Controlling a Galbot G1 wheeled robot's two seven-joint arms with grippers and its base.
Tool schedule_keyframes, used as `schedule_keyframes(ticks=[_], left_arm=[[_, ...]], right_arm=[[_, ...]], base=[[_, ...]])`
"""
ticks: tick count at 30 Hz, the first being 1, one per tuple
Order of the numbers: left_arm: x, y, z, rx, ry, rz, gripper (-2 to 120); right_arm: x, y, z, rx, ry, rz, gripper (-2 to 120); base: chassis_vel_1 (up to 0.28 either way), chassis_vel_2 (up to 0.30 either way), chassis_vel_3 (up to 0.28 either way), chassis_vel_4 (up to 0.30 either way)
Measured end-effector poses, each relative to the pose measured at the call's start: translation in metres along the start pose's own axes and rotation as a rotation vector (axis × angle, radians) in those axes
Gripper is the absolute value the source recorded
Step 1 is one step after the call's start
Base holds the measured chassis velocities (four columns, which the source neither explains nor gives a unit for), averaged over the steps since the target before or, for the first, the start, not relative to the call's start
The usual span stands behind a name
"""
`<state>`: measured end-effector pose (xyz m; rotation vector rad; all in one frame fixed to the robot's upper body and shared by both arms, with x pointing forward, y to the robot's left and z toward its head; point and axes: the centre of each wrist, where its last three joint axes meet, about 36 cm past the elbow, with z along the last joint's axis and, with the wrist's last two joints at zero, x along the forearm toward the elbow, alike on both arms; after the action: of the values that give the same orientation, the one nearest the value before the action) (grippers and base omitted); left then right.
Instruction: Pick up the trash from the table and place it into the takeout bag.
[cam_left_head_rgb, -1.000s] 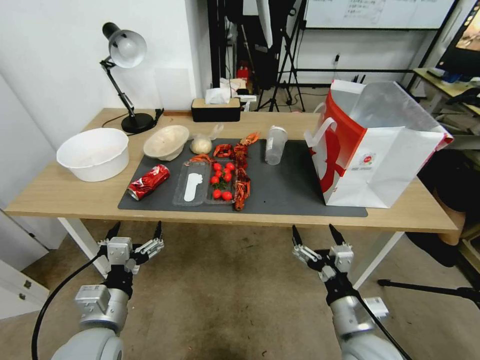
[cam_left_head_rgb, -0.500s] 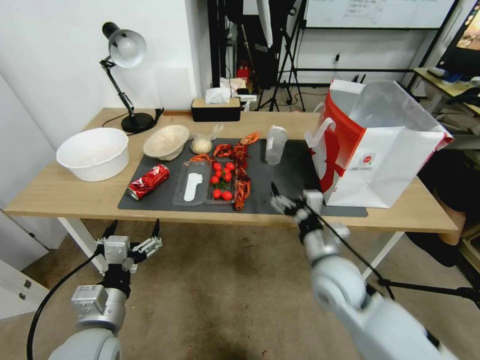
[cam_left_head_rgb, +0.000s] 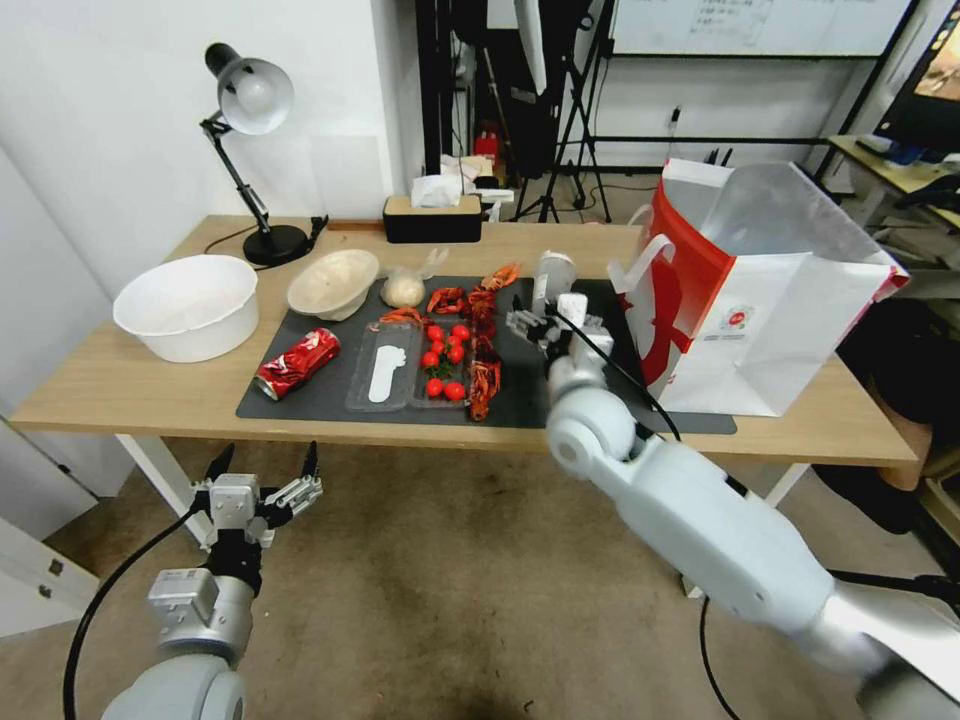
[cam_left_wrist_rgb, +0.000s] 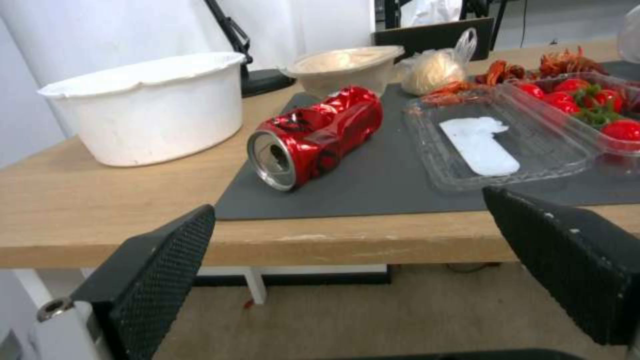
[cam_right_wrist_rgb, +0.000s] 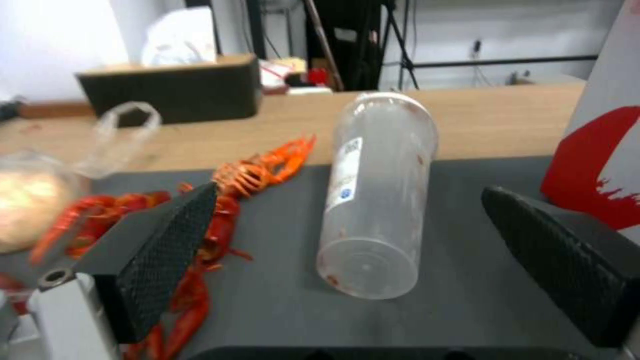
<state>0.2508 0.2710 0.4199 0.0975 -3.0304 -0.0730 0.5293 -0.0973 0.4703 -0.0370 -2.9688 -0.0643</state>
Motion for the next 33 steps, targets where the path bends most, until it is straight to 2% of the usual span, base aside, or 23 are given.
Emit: schedule_keyframes(ticks=[8,24,33], left_arm=[[-0.005,0.001,0.004,0.004,0.003,0.002,100],[-0.005,0.002,0.008,0.004,-0.006,-0.003,100],[-0.004,0.002,0.009,0.003,-0.01,-0.005,100]], right_arm=[[-0.043,0.005,0.004,0.036,0.061,0.082,99],[-0.072,0.023,0.003,0.024,0.15,0.12,95],[-0.077,0.027,0.007,0.034,0.195,0.141,73]], base=[[0.0,0.0,0.0,0.0],[0.0,0.0,0.0,0.0],[0.0,0.0,0.0,0.0]])
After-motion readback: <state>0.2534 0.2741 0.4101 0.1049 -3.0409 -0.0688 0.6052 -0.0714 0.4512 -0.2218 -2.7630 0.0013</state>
